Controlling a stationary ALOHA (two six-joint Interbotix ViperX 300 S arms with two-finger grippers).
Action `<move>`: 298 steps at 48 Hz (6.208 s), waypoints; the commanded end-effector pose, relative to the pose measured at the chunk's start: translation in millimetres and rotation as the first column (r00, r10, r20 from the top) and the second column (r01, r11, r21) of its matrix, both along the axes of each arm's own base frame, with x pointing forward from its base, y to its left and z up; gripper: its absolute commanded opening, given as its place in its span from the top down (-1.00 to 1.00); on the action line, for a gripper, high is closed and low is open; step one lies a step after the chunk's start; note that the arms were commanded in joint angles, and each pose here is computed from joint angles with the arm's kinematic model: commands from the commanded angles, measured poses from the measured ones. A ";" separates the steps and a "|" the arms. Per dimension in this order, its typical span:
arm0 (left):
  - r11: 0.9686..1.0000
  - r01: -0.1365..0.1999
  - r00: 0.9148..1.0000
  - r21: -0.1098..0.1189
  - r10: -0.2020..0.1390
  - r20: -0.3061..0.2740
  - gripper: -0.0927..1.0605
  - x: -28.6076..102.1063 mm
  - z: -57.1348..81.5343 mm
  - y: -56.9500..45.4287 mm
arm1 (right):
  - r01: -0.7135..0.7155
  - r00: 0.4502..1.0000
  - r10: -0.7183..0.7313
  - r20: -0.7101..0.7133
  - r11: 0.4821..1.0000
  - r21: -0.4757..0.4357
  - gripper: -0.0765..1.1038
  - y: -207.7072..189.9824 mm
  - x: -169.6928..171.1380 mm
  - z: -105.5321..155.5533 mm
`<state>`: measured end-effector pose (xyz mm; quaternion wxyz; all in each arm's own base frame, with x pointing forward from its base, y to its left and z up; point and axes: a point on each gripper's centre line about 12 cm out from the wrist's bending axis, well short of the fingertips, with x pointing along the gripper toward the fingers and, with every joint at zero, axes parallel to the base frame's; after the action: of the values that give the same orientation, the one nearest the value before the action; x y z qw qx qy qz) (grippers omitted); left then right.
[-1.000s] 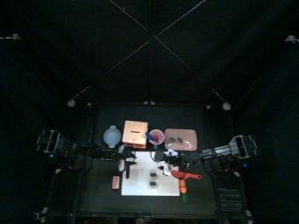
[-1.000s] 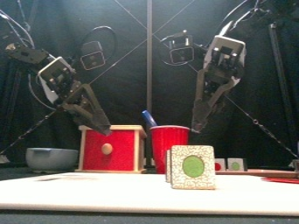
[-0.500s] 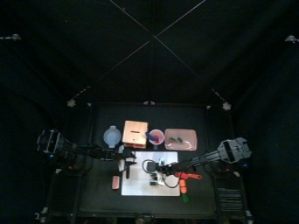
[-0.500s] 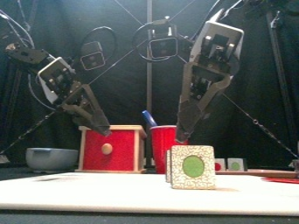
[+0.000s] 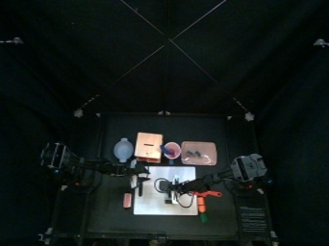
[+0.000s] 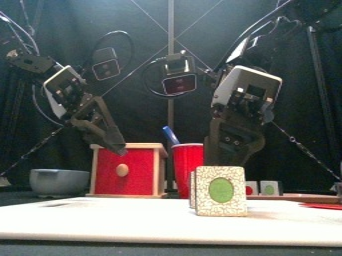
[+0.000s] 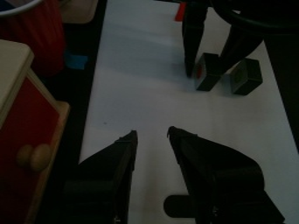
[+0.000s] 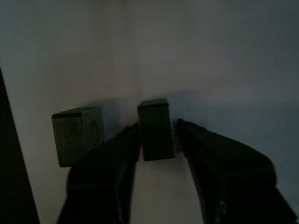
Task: Place sushi on board then cut the sushi with the knife then place the pieces on the plate
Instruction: Place the 4 sushi pieces on the plate
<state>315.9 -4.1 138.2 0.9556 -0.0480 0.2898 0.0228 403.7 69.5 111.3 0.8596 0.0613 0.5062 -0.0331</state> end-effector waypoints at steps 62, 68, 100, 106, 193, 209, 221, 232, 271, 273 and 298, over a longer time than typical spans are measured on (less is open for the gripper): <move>1.000 -0.011 1.000 0.002 0.011 0.026 -0.47 4.7 7.0 3.9 | 0.642 0.763 -0.643 -0.069 0.766 -0.029 -0.18 -181.0 -212.6 32.5; 1.000 -0.011 1.000 0.002 0.011 0.026 -0.47 5.0 7.3 3.9 | 0.654 0.754 -0.654 -0.061 0.756 -0.022 -0.31 -184.3 -216.4 25.2; 1.000 -0.016 0.999 0.000 0.016 0.029 -0.47 6.0 7.8 4.9 | 0.400 0.890 -0.410 0.197 0.912 0.094 -0.49 -127.8 -134.2 94.8; 1.000 -0.016 0.999 0.000 0.016 0.031 -0.47 6.0 8.3 4.9 | 0.209 0.938 -0.230 0.260 0.972 0.105 -0.49 -77.8 -100.9 104.9; 0.999 -0.032 0.999 0.010 0.032 0.008 -0.47 -0.4 1.8 12.8 | 0.009 0.993 -0.029 0.113 0.986 0.168 -0.15 38.4 -0.8 26.2; 1.000 -0.031 1.000 0.007 0.031 0.002 -0.47 -0.8 1.2 11.8 | 0.197 0.973 -0.209 0.100 0.974 0.115 -0.13 -51.3 -56.6 79.7; 1.000 -0.027 1.000 0.008 0.027 -0.011 -0.47 -1.6 0.0 11.6 | 0.446 0.893 -0.448 0.047 0.894 0.046 -0.13 -137.7 -121.1 83.1; 1.000 -0.030 1.000 0.008 0.031 -0.008 -0.47 -1.1 0.9 12.5 | 0.597 0.801 -0.598 0.011 0.799 -0.063 -0.13 -200.9 -160.4 65.1; 0.999 -0.036 0.999 0.004 0.036 -0.006 -0.47 -0.4 1.7 13.1 | 0.691 0.710 -0.702 -0.061 0.711 -0.130 -0.50 -251.5 -194.6 22.2; 0.999 -0.036 0.999 0.004 0.036 -0.004 -0.47 -0.4 2.2 13.1 | 0.695 0.708 -0.705 -0.043 0.707 -0.129 -0.50 -252.1 -195.0 28.8; 0.997 -0.067 0.998 -0.022 0.068 0.019 -0.47 -0.5 9.8 15.6 | 0.637 0.745 -0.609 0.271 0.771 -0.017 -0.50 -209.5 -186.5 108.2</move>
<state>310.6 10.0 138.4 0.9523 -0.0620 0.2951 0.0478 214.0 -145.3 213.8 0.8424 0.1826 0.3661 -0.3507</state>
